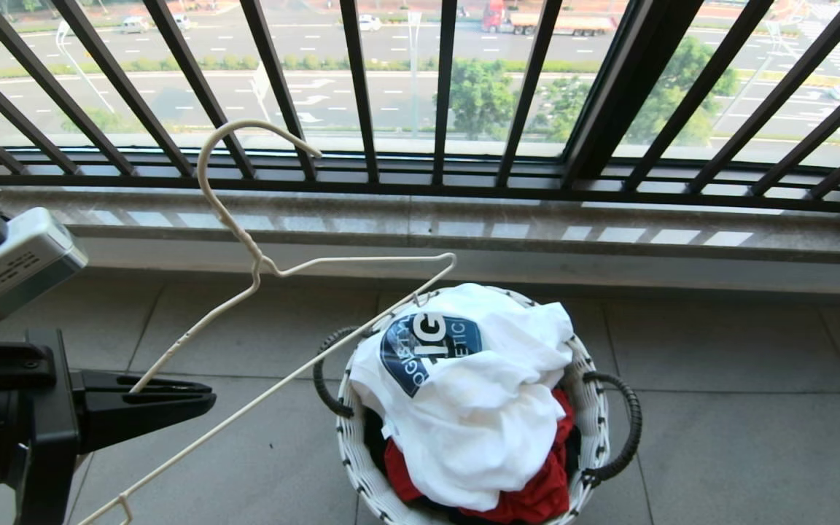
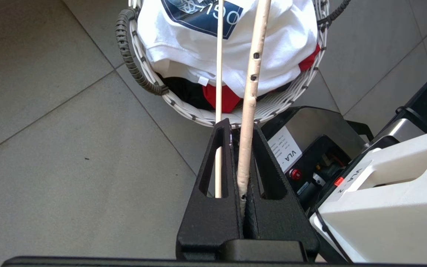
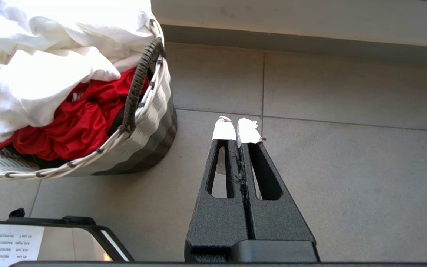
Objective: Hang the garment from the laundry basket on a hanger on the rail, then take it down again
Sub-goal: Pick up clothes from the basket
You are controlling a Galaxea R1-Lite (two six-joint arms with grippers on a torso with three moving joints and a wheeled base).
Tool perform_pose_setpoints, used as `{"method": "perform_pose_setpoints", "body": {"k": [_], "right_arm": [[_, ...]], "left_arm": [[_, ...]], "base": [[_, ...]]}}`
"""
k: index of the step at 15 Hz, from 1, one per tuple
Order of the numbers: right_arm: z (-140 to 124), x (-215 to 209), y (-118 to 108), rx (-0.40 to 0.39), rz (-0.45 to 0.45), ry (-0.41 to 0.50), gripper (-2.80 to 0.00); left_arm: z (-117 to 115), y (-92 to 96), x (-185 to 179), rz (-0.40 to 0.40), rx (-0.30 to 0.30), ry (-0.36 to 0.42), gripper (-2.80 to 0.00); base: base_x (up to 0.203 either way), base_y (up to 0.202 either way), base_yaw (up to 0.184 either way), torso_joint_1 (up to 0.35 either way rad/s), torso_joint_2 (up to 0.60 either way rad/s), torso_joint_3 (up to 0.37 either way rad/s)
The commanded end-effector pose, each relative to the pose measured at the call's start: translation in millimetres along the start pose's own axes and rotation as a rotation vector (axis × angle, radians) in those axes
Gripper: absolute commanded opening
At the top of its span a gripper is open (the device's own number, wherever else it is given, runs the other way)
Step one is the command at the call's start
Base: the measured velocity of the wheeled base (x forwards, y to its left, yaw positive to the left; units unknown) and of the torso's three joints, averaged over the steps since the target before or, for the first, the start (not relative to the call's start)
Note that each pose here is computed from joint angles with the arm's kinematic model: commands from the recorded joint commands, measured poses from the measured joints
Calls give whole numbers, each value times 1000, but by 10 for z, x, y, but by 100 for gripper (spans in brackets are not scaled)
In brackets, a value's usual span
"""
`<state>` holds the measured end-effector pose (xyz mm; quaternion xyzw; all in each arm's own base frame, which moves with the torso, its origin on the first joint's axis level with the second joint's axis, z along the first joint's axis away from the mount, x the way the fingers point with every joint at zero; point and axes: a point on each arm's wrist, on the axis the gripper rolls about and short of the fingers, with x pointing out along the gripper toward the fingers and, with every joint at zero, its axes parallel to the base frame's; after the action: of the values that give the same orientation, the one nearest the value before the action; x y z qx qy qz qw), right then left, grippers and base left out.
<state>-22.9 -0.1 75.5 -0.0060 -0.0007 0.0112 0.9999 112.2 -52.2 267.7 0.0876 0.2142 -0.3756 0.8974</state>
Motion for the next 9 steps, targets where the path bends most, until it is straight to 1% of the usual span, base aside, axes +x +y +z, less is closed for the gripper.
{"method": "perform_pose_setpoints", "body": {"k": [1, 4, 9], "right_arm": [[0, 1, 0, 0, 1, 1, -280], [0, 1, 0, -2, 1, 1, -280], [3, 0, 0, -5, 2, 1, -280]], "left_arm": [[-2, -2, -4, -1, -5, -1, -280], [3, -1, -3, 0, -2, -13, -280], [-16, -6, -7, 17, 27, -92, -280]], "base": [[0, 0, 0, 0, 0, 0], [0, 0, 0, 0, 0, 0], [0, 0, 0, 0, 0, 0]]}}
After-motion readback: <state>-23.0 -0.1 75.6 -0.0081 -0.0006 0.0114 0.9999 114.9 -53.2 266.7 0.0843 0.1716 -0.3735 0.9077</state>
